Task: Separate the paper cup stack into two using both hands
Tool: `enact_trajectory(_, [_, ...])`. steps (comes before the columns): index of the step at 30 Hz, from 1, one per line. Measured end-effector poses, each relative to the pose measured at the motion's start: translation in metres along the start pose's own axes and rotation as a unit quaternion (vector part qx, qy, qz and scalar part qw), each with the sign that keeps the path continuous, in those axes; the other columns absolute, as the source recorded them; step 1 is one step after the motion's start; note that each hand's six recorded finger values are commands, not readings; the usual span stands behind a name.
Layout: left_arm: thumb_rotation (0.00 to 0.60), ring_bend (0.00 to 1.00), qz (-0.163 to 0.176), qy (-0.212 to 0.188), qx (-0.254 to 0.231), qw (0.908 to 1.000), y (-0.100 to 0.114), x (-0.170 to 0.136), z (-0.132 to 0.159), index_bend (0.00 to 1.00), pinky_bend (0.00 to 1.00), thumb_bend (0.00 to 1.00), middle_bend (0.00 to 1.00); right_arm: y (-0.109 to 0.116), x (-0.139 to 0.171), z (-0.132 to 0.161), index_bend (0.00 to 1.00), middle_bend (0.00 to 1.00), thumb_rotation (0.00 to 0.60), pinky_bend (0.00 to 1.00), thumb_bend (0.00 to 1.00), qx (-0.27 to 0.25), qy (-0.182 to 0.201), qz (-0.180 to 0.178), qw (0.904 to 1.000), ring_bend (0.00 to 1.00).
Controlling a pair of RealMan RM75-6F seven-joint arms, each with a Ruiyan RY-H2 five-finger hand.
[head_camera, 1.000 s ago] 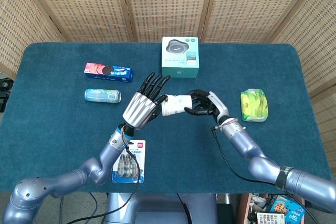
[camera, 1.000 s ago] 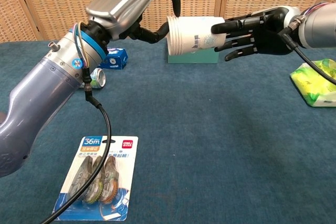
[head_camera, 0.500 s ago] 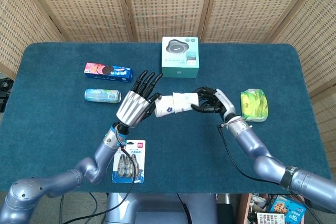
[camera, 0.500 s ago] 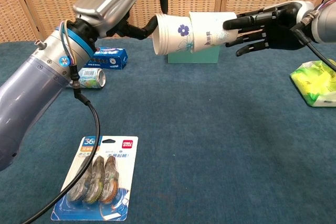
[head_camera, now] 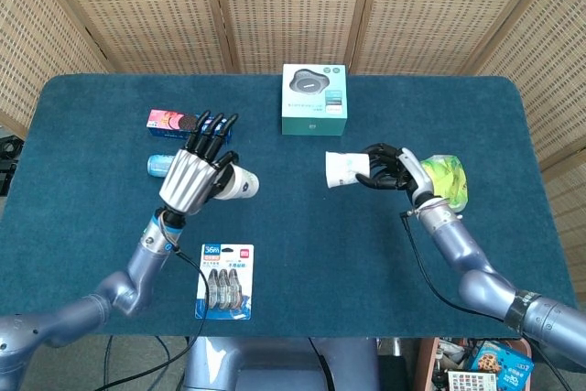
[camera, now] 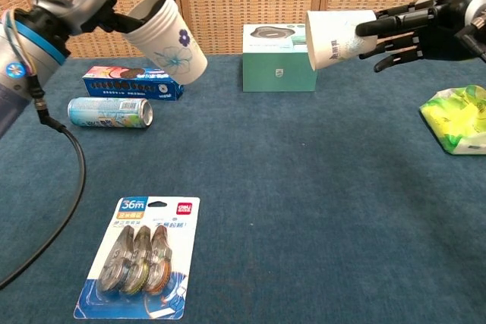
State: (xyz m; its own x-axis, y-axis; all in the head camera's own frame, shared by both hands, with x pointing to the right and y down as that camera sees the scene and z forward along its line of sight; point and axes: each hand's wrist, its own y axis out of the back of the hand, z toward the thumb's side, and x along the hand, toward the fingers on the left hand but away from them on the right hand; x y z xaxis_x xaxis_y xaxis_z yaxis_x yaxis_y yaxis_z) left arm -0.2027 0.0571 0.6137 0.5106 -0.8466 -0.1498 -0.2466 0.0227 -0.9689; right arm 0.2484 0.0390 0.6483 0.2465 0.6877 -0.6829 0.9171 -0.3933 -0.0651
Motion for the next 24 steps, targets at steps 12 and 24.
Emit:
enact_trajectory(12, [0.600,0.00,-0.129,-0.006,0.054,0.9902,0.013,-0.035,-0.058,0.75,0.00,0.52,0.01,0.015,0.009,-0.017,0.50,0.54,0.600,0.56,0.49,0.196,0.020,-0.030,0.9800,0.43])
enact_trajectory(24, [0.600,0.00,-0.272,0.027,0.067,0.9597,-0.020,-0.084,-0.079,0.75,0.00,0.52,0.00,0.020,0.018,-0.036,0.50,0.54,0.600,0.56,0.49,0.455,0.062,-0.053,0.8867,0.43])
